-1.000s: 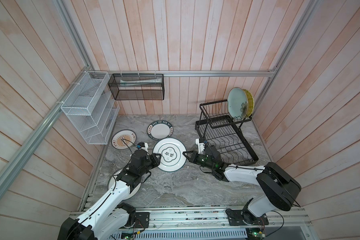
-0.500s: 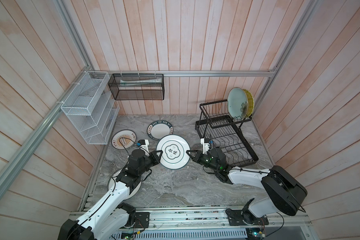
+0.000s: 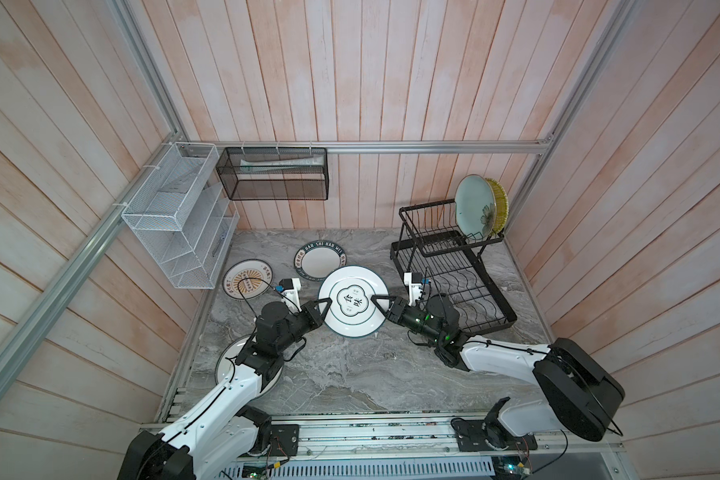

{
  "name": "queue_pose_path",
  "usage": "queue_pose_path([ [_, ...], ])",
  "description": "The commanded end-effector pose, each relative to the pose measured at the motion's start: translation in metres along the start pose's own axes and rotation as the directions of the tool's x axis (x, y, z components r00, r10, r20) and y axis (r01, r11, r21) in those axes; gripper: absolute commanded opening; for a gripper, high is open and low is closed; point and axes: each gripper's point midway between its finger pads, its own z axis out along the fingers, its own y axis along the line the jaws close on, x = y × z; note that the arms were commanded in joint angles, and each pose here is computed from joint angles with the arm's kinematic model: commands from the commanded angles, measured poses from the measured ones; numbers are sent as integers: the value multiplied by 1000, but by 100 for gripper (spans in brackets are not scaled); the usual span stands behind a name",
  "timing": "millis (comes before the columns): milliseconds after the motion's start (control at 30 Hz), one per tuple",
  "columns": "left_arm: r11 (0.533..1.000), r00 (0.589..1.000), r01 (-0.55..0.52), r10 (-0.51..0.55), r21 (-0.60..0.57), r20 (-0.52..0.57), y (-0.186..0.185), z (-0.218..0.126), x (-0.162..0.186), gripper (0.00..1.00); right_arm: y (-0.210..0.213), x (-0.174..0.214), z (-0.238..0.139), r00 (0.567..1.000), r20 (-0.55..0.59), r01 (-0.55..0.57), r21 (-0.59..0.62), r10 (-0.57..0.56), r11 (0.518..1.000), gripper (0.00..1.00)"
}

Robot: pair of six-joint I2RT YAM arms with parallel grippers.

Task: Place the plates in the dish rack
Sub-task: 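Tilt the white plate up on edge with the right gripper against the left gripper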

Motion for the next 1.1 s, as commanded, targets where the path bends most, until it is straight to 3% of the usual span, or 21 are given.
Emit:
queue_pose_path([
  [0, 997, 999, -14, 16, 77, -28, -11, 1, 9, 0, 30, 4, -1, 999, -20, 26, -120, -29, 992, 34],
  [267, 996, 999, -31, 33, 84, -18, -15, 0, 8, 0, 33, 9, 5, 998, -54, 7, -157, -15, 988, 29],
  [733, 997, 998, -55, 56, 51, -20, -13, 3, 5, 1, 37, 6, 7, 998, -49, 20, -153, -28, 988, 2],
  [933, 997, 997, -65, 66, 42, -27, -14, 3, 4, 16, 32, -6, 4, 999, -24, 30, -127, -34, 991, 0],
  [1067, 997, 997, -68, 69, 34, -25, -13, 1, 4, 20, 31, -19, -1, 999, 1, 50, -115, -50, 992, 0],
])
